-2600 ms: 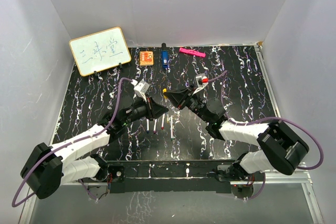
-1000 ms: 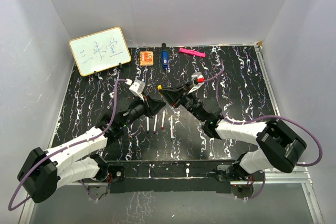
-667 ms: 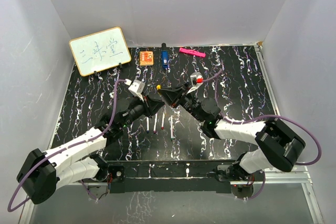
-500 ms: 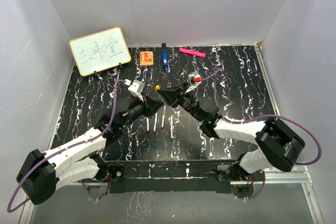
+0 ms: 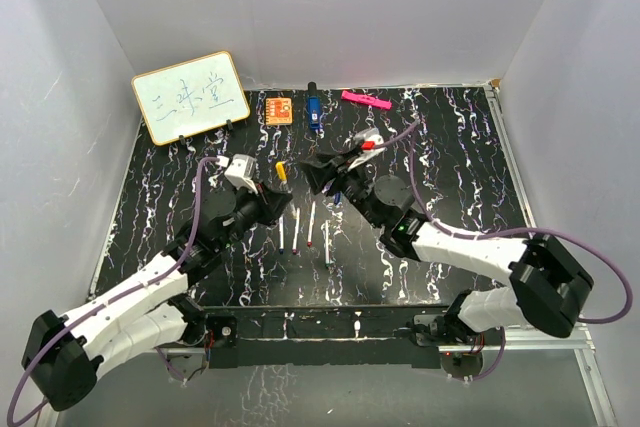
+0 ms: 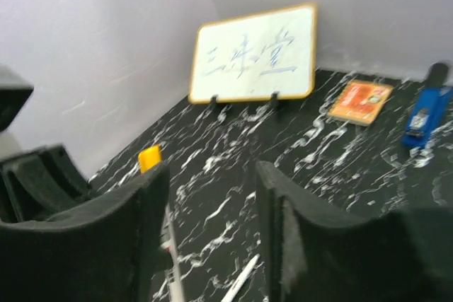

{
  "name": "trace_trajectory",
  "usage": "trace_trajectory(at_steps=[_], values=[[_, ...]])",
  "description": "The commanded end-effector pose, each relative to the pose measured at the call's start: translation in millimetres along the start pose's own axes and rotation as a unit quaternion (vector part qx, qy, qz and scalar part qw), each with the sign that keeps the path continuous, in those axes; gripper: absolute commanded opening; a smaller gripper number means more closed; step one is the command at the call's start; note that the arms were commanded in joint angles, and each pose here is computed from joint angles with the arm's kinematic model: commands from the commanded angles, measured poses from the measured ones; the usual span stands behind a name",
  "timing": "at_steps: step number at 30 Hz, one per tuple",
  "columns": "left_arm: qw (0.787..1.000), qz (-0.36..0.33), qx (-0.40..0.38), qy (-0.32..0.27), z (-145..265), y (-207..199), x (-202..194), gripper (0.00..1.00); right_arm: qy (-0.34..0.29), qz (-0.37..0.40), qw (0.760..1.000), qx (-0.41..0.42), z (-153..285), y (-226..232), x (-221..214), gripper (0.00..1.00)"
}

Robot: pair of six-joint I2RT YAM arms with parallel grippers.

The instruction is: Insert the pens into the pen caps

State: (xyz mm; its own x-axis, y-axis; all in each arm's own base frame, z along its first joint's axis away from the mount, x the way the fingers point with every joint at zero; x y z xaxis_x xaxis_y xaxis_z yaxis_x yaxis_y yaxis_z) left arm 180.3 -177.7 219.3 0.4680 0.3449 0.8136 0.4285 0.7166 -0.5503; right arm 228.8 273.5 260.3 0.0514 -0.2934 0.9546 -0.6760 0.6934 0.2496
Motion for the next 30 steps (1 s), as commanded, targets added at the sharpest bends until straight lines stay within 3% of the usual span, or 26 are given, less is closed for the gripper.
trace_trajectory(at_steps=[1,4,13,17,20,28,29,30], values=[[0.997,-0.011,0.075,-0.001,8,14,1,0.00,-0.098,0.043,0.991,-0.080,-2,-10,58,0.57],[0.993,-0.028,0.111,0.004,6,20,3,0.00,-0.096,0.033,0.989,-0.103,-4,-19,63,0.96],[0.976,-0.072,0.199,0.047,-7,45,0,0.00,-0.120,0.027,0.987,-0.108,5,-35,61,0.98],[0.975,-0.036,0.212,0.056,-16,67,12,0.00,-0.130,0.000,0.984,-0.119,8,-48,59,0.98],[0.976,-0.017,0.211,0.059,-24,78,22,0.00,-0.119,-0.011,0.985,-0.124,8,-57,56,0.86],[0.968,0.003,0.228,0.101,-74,110,42,0.00,-0.075,-0.013,0.980,-0.185,4,-71,47,0.75],[0.968,0.009,0.227,0.108,-81,114,45,0.00,-0.068,-0.014,0.979,-0.194,3,-73,46,0.66],[0.967,0.013,0.228,0.113,-88,119,48,0.00,-0.058,-0.013,0.978,-0.200,3,-75,43,0.49]])
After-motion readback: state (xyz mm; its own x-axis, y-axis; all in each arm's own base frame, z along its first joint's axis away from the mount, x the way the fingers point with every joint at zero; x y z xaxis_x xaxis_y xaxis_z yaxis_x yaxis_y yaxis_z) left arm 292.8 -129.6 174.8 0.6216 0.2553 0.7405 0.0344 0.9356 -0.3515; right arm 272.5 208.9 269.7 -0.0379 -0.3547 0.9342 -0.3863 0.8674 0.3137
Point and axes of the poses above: each gripper's point midway between its finger pads, its own z axis back along the fingers, its own y axis along the line the jaws close on, x = y × z, the point moved 9 cm from there along z, back along the fingers, and after that the axes turned 6 degrees about z, right-handed, at the moved point
